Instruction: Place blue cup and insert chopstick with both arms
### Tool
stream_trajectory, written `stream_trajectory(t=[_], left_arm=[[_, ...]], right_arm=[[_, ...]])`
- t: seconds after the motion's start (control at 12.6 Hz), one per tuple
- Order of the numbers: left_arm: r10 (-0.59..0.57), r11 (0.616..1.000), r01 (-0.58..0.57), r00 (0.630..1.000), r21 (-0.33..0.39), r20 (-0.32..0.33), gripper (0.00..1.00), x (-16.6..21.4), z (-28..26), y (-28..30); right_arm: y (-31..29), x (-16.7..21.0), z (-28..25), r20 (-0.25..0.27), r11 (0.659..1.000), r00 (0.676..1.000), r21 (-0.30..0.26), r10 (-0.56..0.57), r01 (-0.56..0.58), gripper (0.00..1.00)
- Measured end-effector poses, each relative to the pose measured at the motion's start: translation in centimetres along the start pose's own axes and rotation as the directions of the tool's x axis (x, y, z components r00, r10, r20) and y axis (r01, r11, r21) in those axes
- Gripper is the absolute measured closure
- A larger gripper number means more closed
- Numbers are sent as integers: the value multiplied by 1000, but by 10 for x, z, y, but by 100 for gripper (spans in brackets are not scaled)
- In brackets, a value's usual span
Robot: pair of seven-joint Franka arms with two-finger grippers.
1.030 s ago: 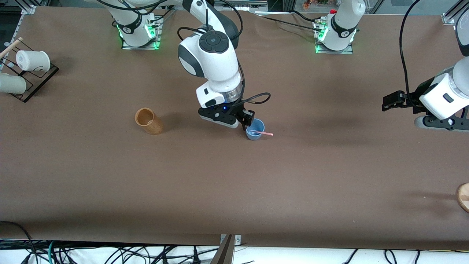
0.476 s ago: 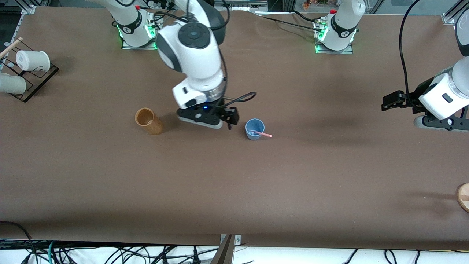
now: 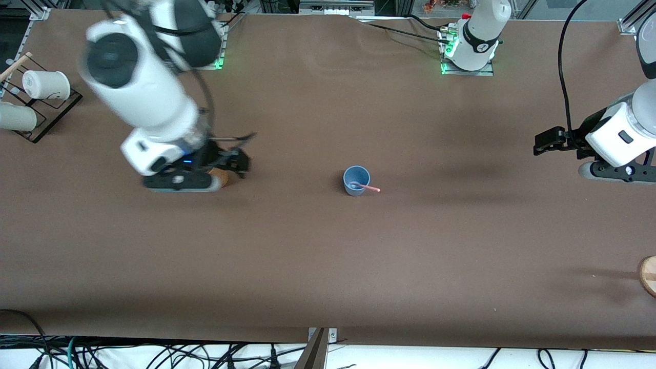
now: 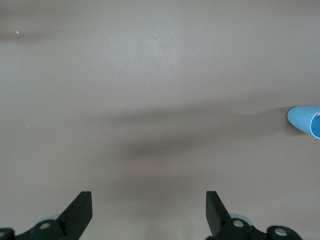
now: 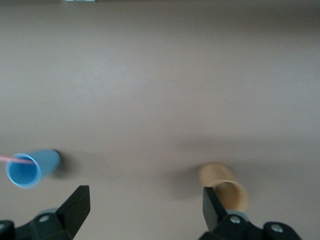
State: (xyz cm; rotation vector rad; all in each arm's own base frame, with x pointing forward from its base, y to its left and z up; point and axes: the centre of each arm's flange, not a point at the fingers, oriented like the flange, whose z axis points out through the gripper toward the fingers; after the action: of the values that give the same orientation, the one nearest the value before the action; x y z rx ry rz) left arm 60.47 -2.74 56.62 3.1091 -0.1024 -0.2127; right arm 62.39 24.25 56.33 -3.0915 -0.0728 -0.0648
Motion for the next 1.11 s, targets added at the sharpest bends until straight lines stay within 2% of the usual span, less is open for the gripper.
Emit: stream_trajectory(t=[0.24, 0.55, 1.11], left_arm=[[0, 1000, 0, 1000, 0, 0, 0, 0, 0, 0], [0, 1000, 0, 1000, 0, 1, 0, 0, 0, 0], [1, 1000, -1, 1000, 0, 1, 0, 0, 0, 0]], right_arm=[[72, -21, -45, 29, 998, 997, -11, -65, 65, 0], [133, -66, -63, 77, 998, 995, -10, -61, 62, 0], [145, -73, -55, 113, 999, 992, -11, -48, 49, 0]])
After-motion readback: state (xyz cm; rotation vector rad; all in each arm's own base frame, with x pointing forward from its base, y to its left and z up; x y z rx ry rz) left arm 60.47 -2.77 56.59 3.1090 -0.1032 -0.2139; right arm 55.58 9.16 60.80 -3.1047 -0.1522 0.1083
